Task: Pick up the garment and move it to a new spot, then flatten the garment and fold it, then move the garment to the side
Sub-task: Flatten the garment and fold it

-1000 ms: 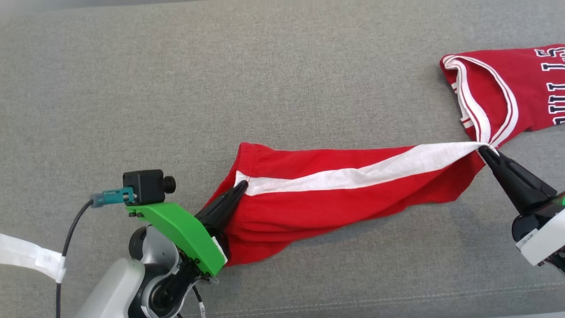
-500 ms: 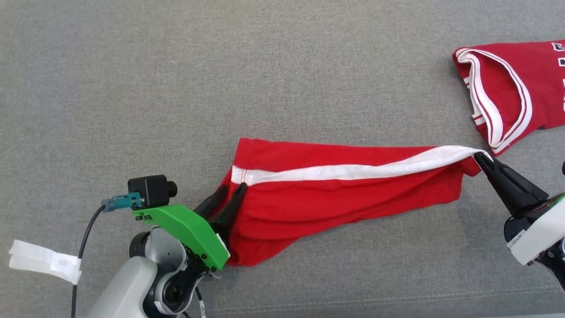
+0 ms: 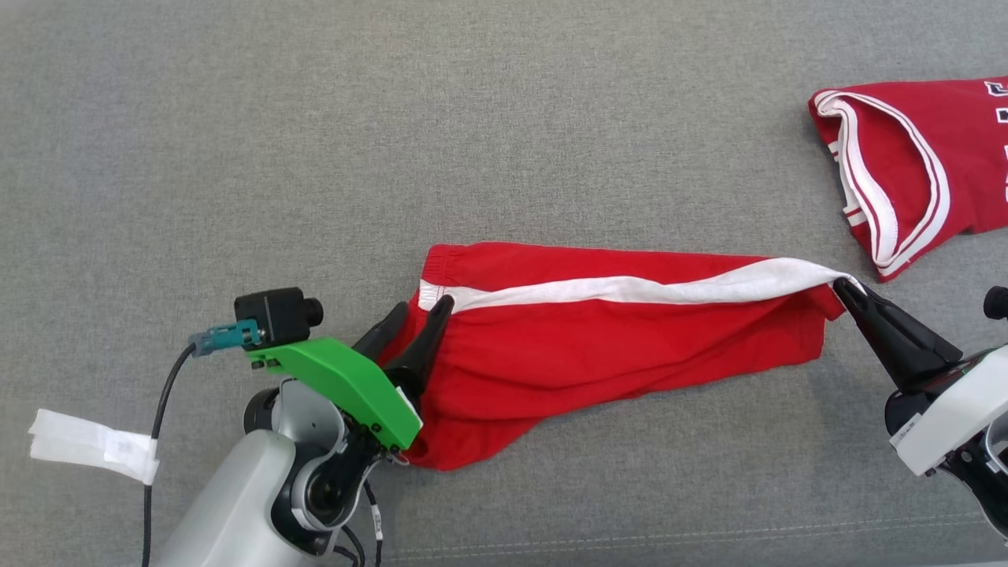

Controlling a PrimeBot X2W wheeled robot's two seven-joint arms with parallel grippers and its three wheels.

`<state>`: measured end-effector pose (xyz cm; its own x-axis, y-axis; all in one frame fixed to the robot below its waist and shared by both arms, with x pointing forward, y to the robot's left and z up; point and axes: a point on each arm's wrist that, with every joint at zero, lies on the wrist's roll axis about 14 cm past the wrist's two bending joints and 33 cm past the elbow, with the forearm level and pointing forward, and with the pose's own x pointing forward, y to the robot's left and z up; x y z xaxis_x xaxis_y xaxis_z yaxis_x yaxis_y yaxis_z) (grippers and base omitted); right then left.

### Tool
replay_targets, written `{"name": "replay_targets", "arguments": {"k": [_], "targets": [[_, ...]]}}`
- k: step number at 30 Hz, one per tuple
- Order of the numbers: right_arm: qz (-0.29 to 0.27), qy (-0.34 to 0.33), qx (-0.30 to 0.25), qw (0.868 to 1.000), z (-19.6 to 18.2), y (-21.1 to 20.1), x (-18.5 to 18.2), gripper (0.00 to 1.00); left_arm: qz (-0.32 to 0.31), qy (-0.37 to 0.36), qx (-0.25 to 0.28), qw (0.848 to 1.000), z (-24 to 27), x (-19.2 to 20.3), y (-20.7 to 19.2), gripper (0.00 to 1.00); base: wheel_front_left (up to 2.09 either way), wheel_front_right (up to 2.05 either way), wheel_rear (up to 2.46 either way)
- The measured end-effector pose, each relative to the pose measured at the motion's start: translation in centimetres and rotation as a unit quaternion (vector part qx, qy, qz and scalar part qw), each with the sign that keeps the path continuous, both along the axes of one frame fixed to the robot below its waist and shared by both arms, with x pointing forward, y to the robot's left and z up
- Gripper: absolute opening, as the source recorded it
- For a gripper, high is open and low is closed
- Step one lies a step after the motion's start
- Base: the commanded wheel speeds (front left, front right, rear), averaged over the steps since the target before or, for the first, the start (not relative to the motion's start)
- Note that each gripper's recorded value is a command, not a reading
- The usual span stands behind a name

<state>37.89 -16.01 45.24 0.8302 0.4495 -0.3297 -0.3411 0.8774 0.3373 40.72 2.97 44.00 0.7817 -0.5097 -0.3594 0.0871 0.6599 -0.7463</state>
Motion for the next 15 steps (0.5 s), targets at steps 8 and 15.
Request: {"name": "replay_targets", "arguments": {"k": [8, 15], "targets": [[0.003, 0.006, 0.006, 1.0, -0.4, 0.4, -0.2, 0.0, -0.011, -0.007, 0.006, 1.0, 0.0, 1.2, -0.7, 1.0, 0.0, 0.0, 0.0], [-0.008, 0.011, 0.004, 1.0, -0.9, -0.1, -0.1, 0.0, -0.027, 0.001, 0.02, 0.999, -0.9, 1.4, -1.4, 1.0, 0.0, 0.0, 0.0]]}}
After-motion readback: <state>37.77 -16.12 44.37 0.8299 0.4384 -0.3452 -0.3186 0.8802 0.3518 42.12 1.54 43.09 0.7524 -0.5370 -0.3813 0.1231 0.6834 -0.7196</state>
